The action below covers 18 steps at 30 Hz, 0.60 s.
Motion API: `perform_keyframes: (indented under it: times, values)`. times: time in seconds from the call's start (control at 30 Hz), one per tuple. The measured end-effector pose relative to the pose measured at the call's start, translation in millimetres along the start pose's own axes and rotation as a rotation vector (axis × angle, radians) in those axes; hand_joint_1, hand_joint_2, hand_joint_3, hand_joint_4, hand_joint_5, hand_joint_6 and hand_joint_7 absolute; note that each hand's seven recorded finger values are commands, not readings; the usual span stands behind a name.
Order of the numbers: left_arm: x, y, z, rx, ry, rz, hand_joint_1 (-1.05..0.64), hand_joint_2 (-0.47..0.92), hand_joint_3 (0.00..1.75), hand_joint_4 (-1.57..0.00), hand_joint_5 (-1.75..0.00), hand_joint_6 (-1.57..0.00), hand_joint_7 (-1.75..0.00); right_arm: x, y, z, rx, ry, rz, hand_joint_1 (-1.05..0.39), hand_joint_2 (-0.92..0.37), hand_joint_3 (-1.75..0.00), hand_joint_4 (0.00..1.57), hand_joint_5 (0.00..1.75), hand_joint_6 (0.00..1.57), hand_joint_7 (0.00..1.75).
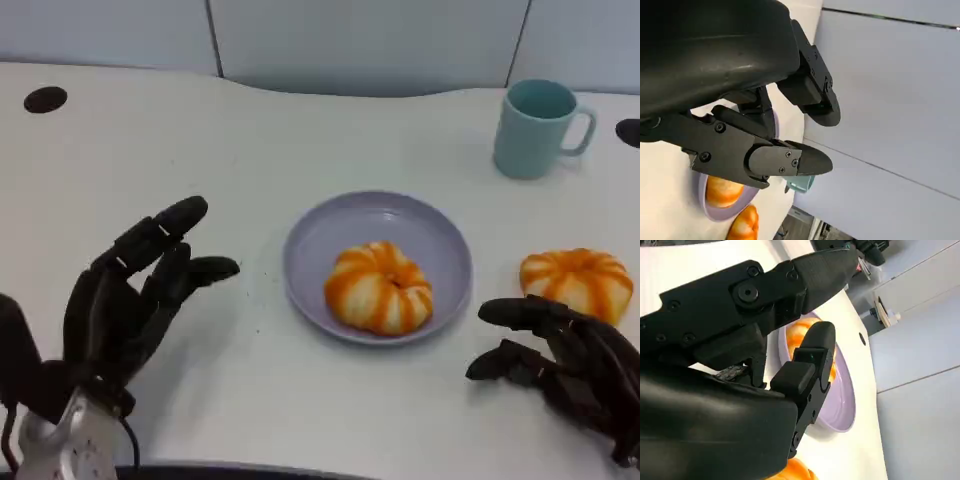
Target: Grasp the bread from the table and place it into the plate.
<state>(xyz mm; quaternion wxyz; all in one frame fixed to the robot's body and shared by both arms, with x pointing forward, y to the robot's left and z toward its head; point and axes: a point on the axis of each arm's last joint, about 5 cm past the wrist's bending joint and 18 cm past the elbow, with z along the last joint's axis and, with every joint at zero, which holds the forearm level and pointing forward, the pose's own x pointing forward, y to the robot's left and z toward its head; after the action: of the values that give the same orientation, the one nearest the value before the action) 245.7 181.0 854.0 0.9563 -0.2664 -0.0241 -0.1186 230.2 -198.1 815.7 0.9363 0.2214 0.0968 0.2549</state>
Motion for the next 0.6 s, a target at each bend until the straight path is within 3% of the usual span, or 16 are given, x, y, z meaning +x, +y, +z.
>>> perform_keyframes:
  times: [0.23, 0.47, 0.6]
  values:
    - [-15, 4.5, -2.8, -0.04, 0.059, 0.074, -0.43, 0.91, 0.3, -0.65, -1.28, -0.85, -0.41, -2.2, 0.6, 0.1, -0.011, -0.001, -0.007, -0.38, -0.92, -0.11, 0.66, 1.09, 0.8, 0.56]
    - [-29, 5.3, -8.8, -0.067, 0.131, 0.125, -0.42, 0.63, 0.77, -0.68, -1.43, -0.67, -0.81, -2.9, 0.1, -0.4, 0.0, 0.0, 0.001, -0.39, -0.92, -0.12, 0.65, 1.1, 0.79, 0.56]
    - [-34, 3.6, -9.9, -0.054, 0.16, 0.158, -0.45, 0.62, 0.8, -0.66, -1.53, -0.64, -0.93, -2.8, 0.3, -0.4, -0.003, 0.002, 0.002, -0.39, -0.92, -0.1, 0.65, 1.11, 0.79, 0.57]
